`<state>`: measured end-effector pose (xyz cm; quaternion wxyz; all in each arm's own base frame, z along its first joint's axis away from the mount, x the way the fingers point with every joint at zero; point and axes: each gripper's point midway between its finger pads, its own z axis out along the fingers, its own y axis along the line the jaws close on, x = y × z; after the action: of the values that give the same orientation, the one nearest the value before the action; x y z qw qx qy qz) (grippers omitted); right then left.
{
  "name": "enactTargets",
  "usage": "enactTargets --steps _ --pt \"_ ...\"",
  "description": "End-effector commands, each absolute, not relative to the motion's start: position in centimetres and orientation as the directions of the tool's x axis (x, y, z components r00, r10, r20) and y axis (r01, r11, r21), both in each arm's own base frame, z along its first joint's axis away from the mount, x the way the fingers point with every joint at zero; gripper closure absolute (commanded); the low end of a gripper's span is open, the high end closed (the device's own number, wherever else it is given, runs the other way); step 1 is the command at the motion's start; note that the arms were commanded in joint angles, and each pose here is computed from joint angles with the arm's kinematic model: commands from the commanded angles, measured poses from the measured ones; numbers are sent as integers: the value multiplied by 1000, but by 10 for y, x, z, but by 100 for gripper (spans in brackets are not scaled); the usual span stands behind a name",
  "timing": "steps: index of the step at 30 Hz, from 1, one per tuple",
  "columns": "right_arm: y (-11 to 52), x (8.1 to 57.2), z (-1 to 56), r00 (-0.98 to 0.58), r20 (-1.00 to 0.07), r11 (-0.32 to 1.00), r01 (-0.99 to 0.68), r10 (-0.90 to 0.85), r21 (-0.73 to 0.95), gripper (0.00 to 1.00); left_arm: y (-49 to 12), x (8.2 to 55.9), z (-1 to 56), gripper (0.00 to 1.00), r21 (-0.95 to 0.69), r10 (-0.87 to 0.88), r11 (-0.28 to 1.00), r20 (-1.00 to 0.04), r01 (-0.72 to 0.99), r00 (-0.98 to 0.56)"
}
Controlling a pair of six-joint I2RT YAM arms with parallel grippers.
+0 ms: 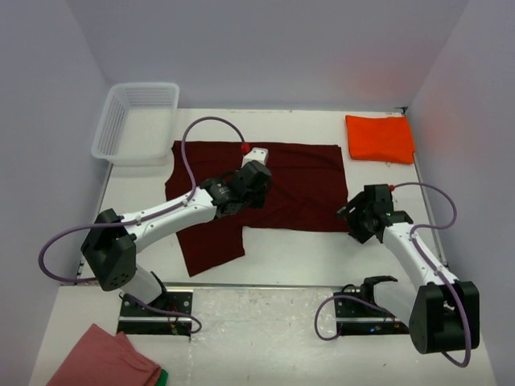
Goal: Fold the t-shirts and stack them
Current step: Grap the side of the flattened tshirt closest away from the robot with both arms
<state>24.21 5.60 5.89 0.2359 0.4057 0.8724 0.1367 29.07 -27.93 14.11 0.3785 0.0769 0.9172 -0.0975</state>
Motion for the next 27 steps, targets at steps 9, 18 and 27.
enactTargets --steps 9,18,27 --pt "50 228 28 -350 -169 389 827 921 406 32 -285 283 173 59 -182 59 935 -767 304 -639" --pt "42 235 19 -296 -181 343 872 938 350 37 -279 273 186 58 -201 59 917 -785 344 -617" --pt "28 240 14 -270 -221 324 908 937 267 49 -273 263 193 58 -225 48 903 -793 366 -607"
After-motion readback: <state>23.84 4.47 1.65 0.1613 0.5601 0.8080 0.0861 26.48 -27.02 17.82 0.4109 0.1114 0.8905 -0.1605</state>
